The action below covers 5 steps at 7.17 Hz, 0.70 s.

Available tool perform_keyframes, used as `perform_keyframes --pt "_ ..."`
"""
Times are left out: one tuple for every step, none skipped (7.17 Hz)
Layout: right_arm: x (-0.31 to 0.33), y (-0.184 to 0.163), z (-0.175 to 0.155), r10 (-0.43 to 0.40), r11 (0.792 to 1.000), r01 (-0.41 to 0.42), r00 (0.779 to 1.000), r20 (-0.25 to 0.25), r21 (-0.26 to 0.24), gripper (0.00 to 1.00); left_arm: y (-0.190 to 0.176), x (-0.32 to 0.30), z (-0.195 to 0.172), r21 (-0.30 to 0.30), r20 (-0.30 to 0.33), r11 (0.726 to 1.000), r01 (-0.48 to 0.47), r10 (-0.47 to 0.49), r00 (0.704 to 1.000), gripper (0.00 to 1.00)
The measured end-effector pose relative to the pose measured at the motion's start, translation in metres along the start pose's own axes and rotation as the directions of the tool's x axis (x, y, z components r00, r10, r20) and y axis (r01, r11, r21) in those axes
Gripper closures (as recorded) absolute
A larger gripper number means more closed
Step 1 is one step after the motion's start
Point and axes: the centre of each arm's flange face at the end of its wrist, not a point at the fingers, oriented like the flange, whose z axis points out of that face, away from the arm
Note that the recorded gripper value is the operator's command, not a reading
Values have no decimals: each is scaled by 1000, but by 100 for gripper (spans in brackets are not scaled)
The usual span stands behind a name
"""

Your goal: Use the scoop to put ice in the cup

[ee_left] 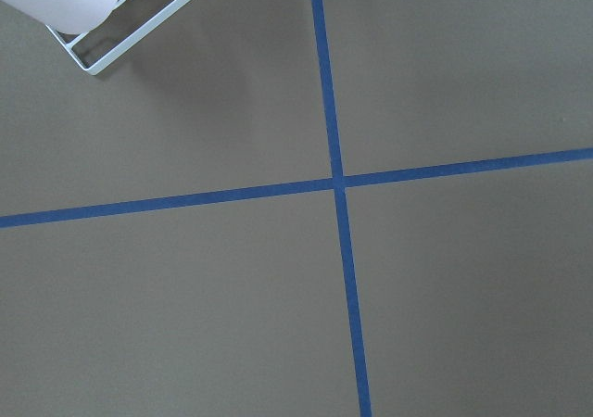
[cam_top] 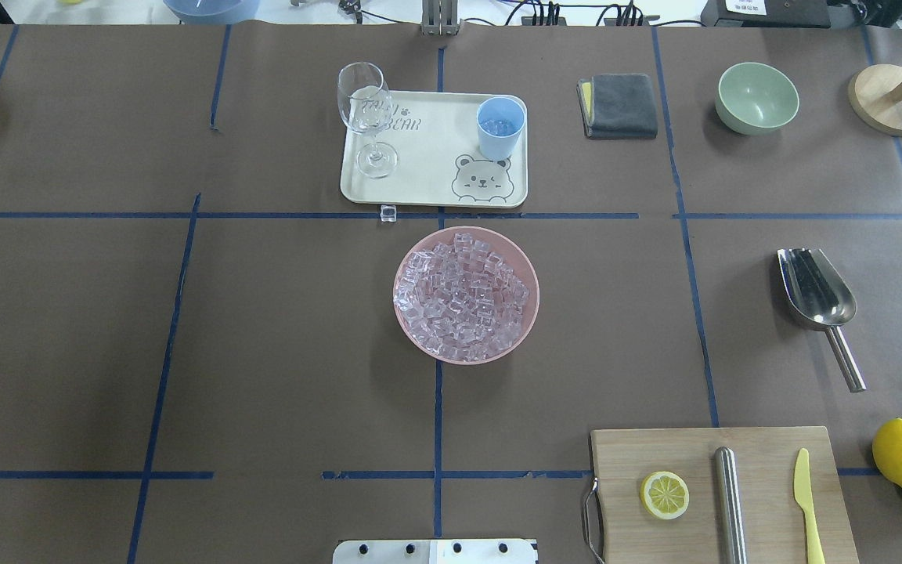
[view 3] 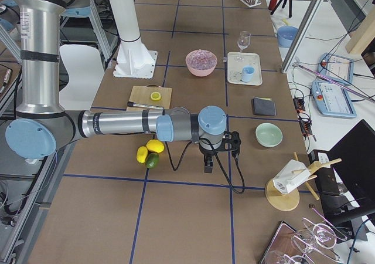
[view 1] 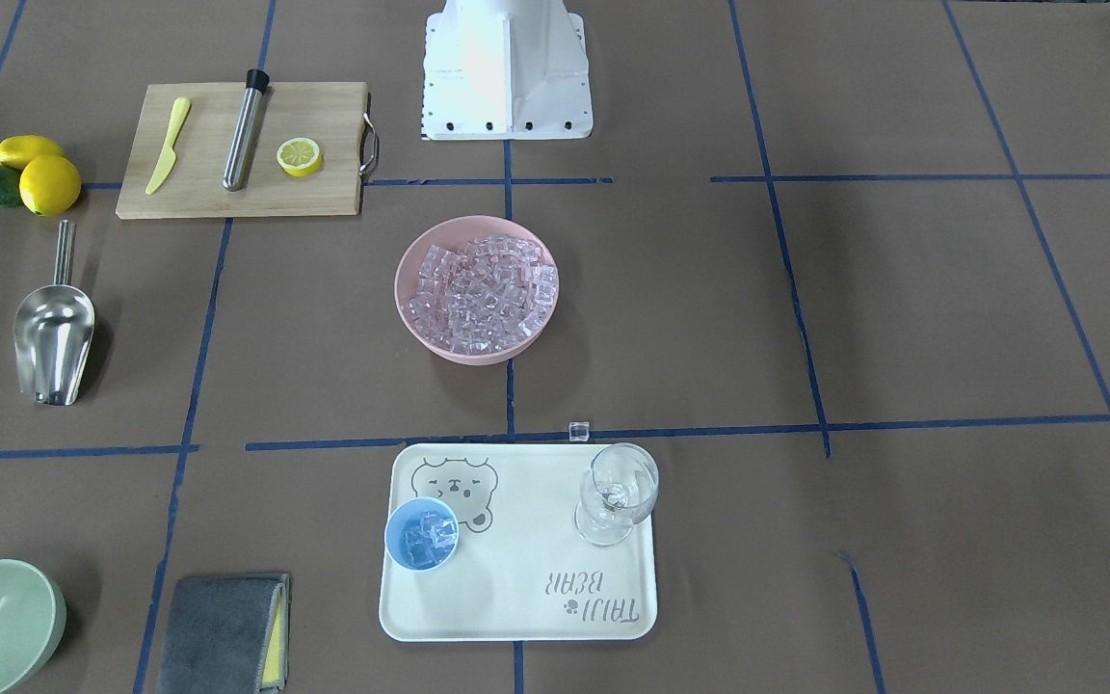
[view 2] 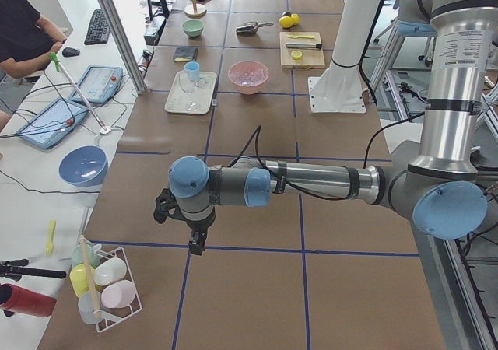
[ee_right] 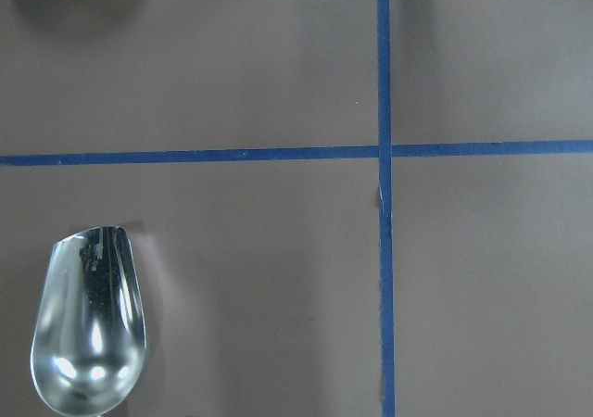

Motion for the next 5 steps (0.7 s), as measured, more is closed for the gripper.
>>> perform_keyframes --pt "0 0 0 0 1000 0 1000 1 0 0 -1 0 -1 1 0 1000 -1 1 1000 0" --pt "0 0 0 0 1000 0 1000 2 0 0 -1 1 -1 2 0 1000 -2 2 1000 0" --pt "0 0 0 1 1000 -1 1000 3 -1 0 -2 1 -1 1 0 1000 -2 2 1000 0" --pt "0 0 1 1 1000 -1 1000 3 -2 0 -2 0 -1 1 0 1000 -1 1 1000 0" --pt "1 0 1 2 1000 -2 1000 3 -3 0 -1 0 0 1 0 1000 -1 1 1000 0"
